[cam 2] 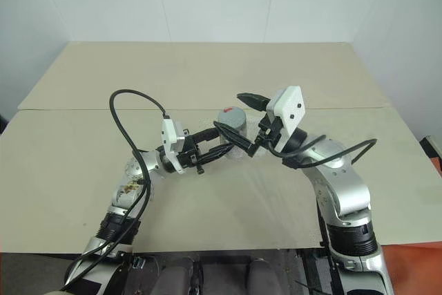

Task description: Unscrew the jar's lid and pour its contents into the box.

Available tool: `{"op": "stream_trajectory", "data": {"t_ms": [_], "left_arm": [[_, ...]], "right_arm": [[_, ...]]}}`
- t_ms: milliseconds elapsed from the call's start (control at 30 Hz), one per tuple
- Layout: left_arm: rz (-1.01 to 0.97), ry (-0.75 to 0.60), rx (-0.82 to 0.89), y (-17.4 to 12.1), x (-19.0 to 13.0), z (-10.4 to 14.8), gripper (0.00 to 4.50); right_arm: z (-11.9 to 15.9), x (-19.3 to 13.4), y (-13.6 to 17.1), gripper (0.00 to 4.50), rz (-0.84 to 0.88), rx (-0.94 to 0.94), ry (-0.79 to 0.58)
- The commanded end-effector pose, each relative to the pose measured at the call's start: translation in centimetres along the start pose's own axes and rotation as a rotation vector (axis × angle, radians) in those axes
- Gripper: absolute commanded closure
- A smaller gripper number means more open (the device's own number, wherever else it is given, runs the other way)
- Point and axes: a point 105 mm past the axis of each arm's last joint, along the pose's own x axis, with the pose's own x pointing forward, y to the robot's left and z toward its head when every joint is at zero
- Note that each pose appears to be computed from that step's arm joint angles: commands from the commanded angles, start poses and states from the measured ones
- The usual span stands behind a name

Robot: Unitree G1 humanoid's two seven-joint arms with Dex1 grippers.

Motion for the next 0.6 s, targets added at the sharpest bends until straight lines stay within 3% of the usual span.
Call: {"op": "stream_trajectory", "data": {"t_ms": [33, 600], "left_arm": [[-0.014, -0.040, 0.061, -0.1, 0.3, 1.4, 2.61], [-0.007, -0.026, 0.066, 0.2, -0.2, 1.2, 2.61]], "right_arm": [[1.3, 0.2, -0.3, 0.06, -0.005, -0.055, -0.046], [1.4, -2.1, -1.0, 0.06, -0.047, -0.060, -0.014]]}}
